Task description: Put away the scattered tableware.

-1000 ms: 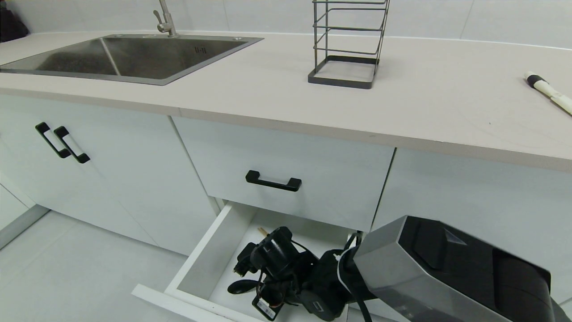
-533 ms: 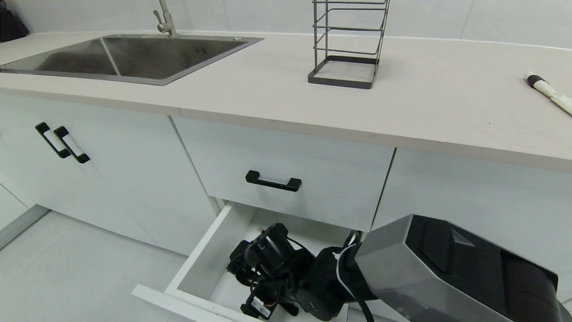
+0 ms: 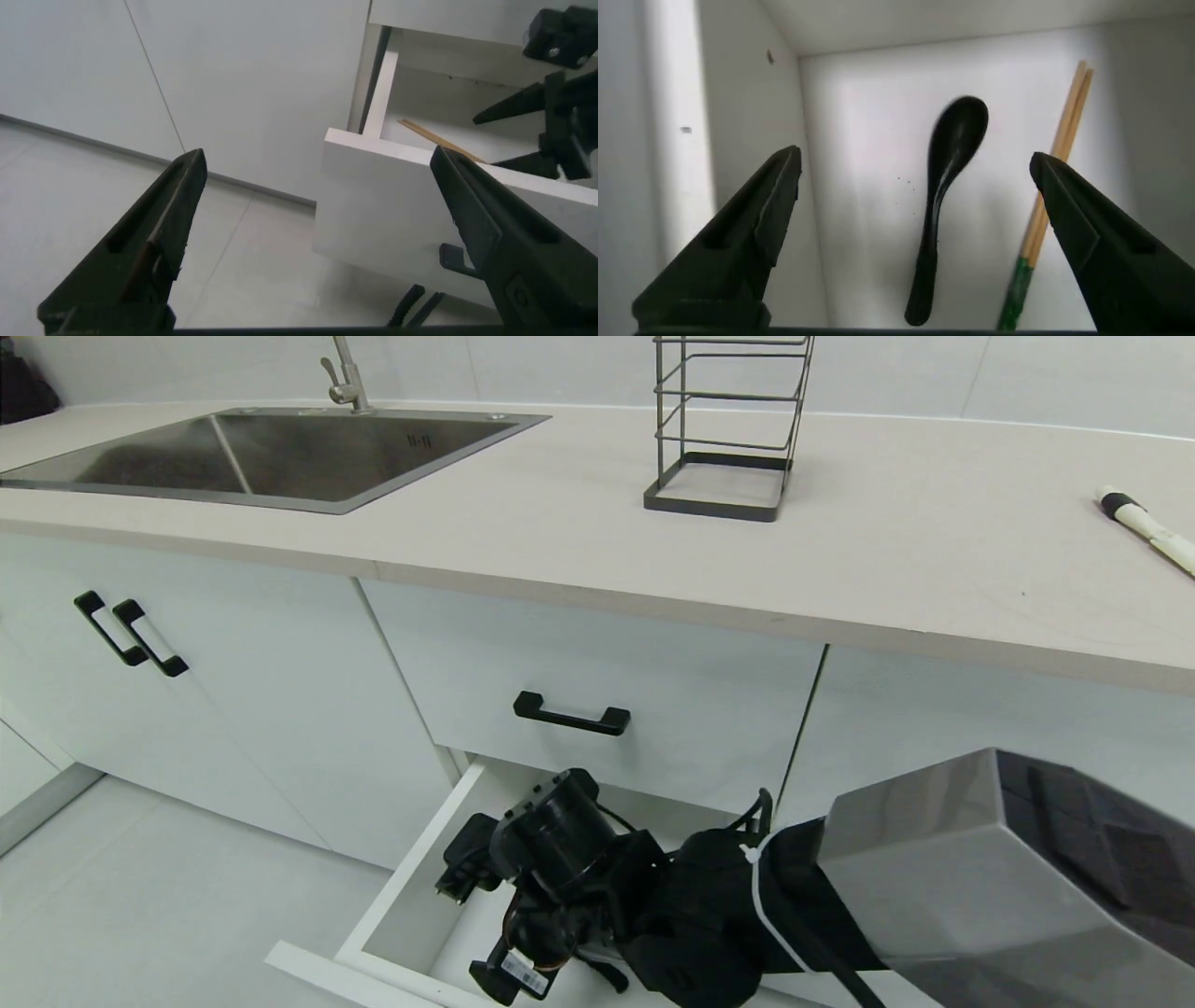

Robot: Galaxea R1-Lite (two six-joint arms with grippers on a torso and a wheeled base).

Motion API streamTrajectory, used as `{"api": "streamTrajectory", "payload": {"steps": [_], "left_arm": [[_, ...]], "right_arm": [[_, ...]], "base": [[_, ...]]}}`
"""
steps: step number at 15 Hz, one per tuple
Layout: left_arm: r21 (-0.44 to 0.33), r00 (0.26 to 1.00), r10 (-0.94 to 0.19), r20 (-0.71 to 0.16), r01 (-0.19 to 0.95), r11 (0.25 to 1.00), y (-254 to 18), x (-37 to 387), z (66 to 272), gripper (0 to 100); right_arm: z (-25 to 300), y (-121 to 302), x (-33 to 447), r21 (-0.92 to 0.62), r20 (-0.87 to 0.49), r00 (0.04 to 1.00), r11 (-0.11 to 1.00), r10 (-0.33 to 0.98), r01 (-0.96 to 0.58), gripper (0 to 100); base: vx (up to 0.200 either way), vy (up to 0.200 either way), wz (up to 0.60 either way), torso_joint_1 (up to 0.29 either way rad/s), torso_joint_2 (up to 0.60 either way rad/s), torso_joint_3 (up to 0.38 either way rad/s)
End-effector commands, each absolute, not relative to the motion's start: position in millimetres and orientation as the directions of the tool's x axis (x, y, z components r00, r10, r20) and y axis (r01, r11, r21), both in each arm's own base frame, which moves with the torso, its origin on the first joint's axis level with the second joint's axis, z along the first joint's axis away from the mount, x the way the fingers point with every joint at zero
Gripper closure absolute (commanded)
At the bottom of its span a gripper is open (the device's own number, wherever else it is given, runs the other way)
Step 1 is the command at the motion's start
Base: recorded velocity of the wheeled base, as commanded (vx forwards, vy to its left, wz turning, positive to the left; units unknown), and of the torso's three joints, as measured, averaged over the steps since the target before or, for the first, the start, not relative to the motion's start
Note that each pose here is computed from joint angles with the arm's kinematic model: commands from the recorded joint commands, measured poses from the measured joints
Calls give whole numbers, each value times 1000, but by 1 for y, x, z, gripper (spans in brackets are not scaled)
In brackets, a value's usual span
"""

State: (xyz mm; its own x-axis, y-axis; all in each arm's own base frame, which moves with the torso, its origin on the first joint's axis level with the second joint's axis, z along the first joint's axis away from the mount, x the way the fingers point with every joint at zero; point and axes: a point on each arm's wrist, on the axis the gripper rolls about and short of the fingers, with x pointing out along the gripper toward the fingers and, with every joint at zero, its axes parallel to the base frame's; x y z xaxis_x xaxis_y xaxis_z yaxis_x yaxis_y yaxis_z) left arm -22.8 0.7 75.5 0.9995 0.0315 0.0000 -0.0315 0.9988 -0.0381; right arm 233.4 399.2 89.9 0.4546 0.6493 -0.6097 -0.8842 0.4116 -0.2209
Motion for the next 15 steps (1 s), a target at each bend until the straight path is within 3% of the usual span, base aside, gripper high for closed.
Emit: {"api": "streamTrajectory", "payload": {"steps": [1, 9, 13, 15], "left_arm": [[-38, 999, 32, 0, -32, 999, 1, -23, 75, 0], [-38, 999, 32, 0, -32, 999, 1, -23, 75, 0], [-38, 999, 32, 0, -32, 999, 1, -23, 75, 0], [-38, 999, 32, 0, -32, 999, 1, -23, 75, 0]], "right_arm": [[126, 383, 223, -228, -563, 471, 420, 679, -878, 0], [185, 310, 171, -233, -449, 484, 424, 751, -875, 0], [181, 254, 140, -231, -473, 478, 419, 740, -878, 0], [163, 215, 120, -231, -472, 477, 418, 742, -879, 0]], "base": [[0, 0, 0, 0, 0, 0], [0, 0, 0, 0, 0, 0], [0, 0, 0, 0, 0, 0], [0, 0, 0, 0, 0, 0]]}}
